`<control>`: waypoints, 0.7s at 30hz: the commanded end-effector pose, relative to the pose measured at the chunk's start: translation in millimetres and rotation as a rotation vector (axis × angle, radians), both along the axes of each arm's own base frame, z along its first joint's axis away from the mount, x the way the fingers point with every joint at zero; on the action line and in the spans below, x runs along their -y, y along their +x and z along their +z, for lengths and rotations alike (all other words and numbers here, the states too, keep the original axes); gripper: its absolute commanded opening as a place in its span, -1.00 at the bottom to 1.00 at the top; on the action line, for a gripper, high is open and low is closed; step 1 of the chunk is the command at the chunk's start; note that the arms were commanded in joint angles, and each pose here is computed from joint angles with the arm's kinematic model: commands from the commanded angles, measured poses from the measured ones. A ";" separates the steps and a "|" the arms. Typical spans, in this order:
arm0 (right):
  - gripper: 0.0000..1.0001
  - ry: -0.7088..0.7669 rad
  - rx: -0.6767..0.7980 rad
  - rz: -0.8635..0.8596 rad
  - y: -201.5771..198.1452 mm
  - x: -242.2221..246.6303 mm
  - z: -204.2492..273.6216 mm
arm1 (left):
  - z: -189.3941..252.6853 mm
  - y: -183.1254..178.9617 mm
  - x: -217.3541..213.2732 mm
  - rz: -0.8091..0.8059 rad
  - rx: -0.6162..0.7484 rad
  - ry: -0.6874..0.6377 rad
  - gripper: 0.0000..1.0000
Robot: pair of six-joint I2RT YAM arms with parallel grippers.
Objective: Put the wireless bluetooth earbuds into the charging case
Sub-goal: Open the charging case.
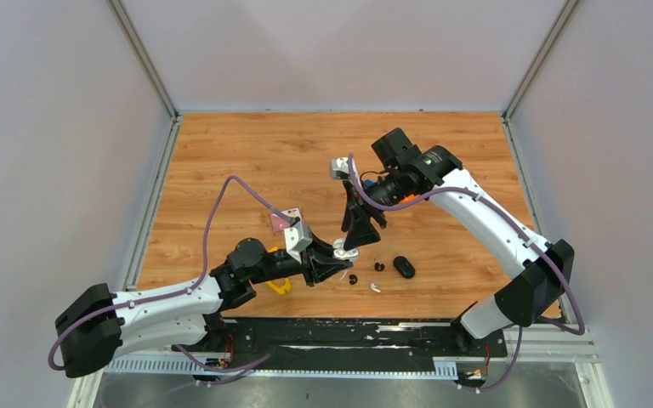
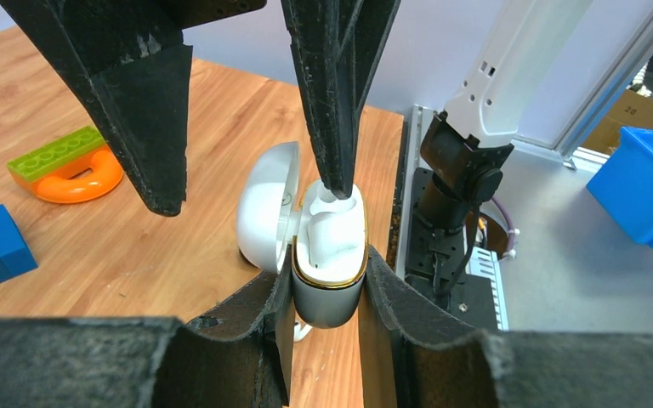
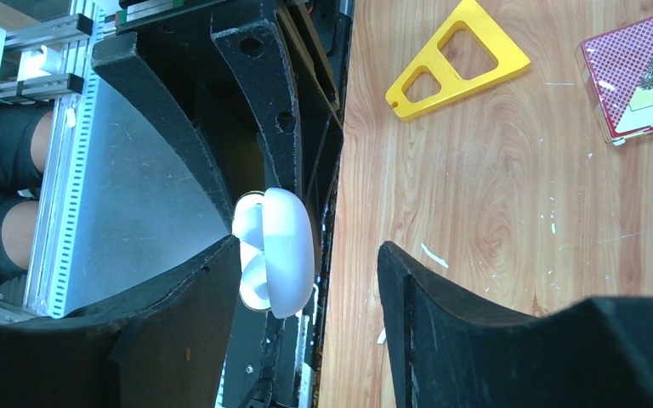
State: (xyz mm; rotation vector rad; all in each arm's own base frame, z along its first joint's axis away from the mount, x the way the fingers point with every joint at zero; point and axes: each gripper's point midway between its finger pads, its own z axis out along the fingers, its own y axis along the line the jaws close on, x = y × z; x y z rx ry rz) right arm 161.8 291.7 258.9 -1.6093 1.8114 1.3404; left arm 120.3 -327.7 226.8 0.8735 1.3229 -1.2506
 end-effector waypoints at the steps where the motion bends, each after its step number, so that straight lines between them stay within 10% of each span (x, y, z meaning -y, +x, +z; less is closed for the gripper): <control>1: 0.20 0.063 0.062 -0.009 2.8 3.1 27.7 | 12.6 -2.0 -0.5 -0.001 0.041 -0.046 -1.00; 13: 0.20 0.101 0.196 -0.111 15.4 44.2 52.2 | 8.6 5.6 -2.2 0.047 -0.003 -0.058 -1.00; 21: 0.03 -0.198 0.268 -0.287 32.7 101.2 -71.0 | 17.8 19.2 -37.8 0.216 -0.102 -0.240 -1.00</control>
